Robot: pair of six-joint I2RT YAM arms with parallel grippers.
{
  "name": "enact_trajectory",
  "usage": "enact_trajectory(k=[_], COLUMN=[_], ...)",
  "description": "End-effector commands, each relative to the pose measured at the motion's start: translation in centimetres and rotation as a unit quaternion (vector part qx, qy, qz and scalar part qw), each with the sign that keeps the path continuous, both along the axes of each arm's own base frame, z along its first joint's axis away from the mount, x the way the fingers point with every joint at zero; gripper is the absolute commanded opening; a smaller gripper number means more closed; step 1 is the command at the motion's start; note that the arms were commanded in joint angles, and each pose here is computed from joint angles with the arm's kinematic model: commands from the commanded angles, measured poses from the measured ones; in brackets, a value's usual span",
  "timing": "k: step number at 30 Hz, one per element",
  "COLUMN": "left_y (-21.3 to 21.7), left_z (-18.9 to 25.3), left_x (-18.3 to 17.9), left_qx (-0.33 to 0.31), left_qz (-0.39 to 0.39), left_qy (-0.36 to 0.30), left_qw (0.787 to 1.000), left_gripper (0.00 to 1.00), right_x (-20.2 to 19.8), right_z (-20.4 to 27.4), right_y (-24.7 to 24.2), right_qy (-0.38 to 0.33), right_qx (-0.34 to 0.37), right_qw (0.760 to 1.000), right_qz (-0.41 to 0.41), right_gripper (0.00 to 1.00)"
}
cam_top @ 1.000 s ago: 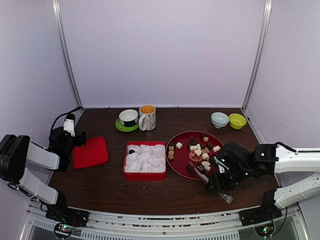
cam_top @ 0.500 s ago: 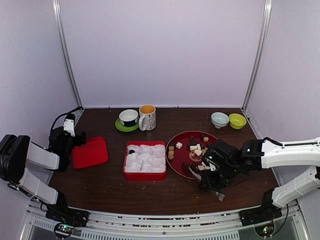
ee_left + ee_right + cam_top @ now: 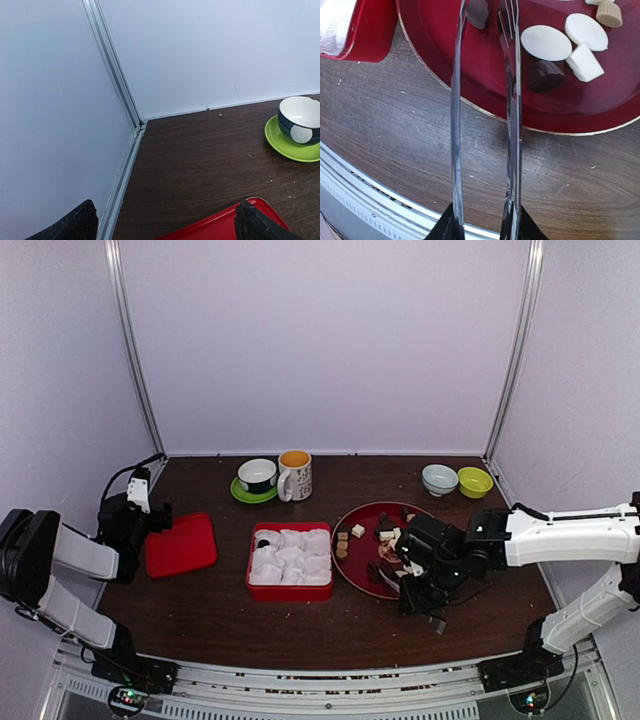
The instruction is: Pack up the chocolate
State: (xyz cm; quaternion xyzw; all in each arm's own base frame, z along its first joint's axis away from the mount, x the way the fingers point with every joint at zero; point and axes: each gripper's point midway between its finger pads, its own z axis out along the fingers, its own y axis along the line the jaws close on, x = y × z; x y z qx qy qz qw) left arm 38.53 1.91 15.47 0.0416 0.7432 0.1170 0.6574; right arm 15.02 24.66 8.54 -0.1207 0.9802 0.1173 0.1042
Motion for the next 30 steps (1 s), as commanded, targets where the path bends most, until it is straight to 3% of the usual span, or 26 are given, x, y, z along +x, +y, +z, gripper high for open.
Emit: enact_trajectory(k=[1, 12, 17, 30], left_y=[0.0, 0.0, 0.0, 0.0], left_z=[1.2, 1.2, 1.2, 1.2], left_x=[0.1, 0.1, 0.1, 0.1], left_qx=[-0.002, -0.002, -0.002, -0.003], left_qz=[-0.003, -0.003, -0.003, -0.003], left_qy=[-0.028, -0.028, -0.027, -0.028], left_qw=[1.000, 1.000, 1.000, 1.000], left_gripper=[0.98, 0.98, 0.98, 0.98], right_x=[0.9, 0.6, 0.6, 3.0], right_z=[1.0, 0.2, -0.3, 5.7], right_y=[-1.0, -0.2, -0.3, 2.2], right_qy=[-0.027, -0.013, -0.011, -0.097], right_qx=[-0.031, -0.032, -0.040, 0.035], right_qw=[0.999, 0.999, 0.999, 0.994], right_qz=[0.008, 0.026, 0.027, 0.037], right_gripper=[0.32, 0.35, 0.29, 0.23])
